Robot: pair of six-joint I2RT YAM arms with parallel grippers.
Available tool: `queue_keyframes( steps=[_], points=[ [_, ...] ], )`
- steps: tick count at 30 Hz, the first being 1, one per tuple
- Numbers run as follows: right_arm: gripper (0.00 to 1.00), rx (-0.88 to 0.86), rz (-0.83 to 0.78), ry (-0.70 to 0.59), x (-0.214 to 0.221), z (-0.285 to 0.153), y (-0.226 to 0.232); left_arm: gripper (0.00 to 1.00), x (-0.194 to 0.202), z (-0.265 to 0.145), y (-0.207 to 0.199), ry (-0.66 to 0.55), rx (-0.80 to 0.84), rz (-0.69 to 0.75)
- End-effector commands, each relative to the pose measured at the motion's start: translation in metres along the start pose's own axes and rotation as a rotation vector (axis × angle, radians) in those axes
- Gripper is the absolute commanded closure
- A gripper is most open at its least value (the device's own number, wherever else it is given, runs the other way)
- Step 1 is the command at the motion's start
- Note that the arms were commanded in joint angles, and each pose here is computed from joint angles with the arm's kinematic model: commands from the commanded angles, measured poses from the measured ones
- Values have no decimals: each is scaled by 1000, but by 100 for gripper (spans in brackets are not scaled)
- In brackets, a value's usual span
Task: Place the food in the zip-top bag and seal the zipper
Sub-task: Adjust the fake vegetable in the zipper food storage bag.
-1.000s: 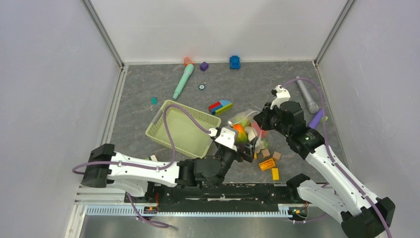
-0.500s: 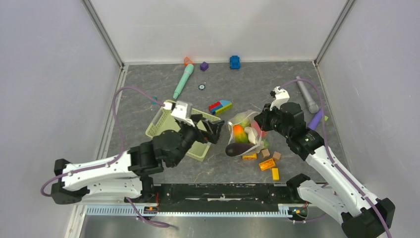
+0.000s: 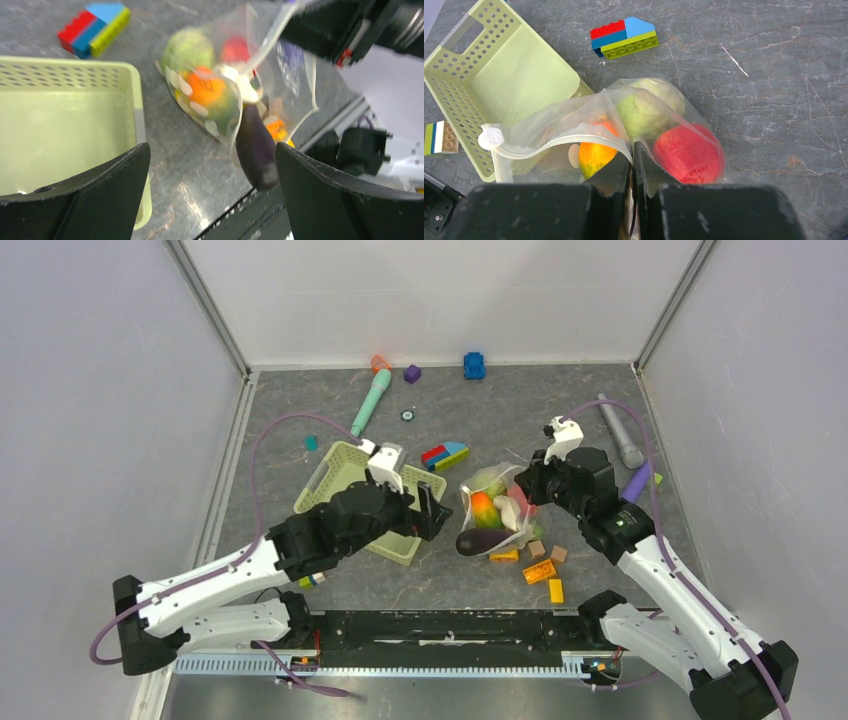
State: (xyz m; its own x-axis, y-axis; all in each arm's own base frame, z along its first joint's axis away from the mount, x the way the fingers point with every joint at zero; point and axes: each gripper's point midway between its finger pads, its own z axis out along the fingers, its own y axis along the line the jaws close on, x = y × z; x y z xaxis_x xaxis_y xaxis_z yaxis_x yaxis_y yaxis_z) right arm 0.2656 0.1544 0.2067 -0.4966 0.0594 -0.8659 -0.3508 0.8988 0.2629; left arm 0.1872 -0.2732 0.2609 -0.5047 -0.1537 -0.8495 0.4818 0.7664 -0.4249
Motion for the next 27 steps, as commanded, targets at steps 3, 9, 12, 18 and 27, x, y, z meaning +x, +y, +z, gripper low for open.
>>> queue_keyframes(
  steps=[3,9,12,18,27],
  points=[
    [91,-5,-39,-23,-6,1,0,0,25,17,-35,100,175,-14],
    [91,-45,-62,-14,-3,1,6,0,30,53,-38,119,133,-24],
    [91,-62,-80,-15,-3,1,9,4,31,71,-33,125,67,-35],
    [90,-85,-124,-13,-1,0,10,25,24,94,-25,84,-22,-62],
    [61,-130,-231,-75,-17,-9,17,98,15,107,-21,68,-103,-69]
  ],
)
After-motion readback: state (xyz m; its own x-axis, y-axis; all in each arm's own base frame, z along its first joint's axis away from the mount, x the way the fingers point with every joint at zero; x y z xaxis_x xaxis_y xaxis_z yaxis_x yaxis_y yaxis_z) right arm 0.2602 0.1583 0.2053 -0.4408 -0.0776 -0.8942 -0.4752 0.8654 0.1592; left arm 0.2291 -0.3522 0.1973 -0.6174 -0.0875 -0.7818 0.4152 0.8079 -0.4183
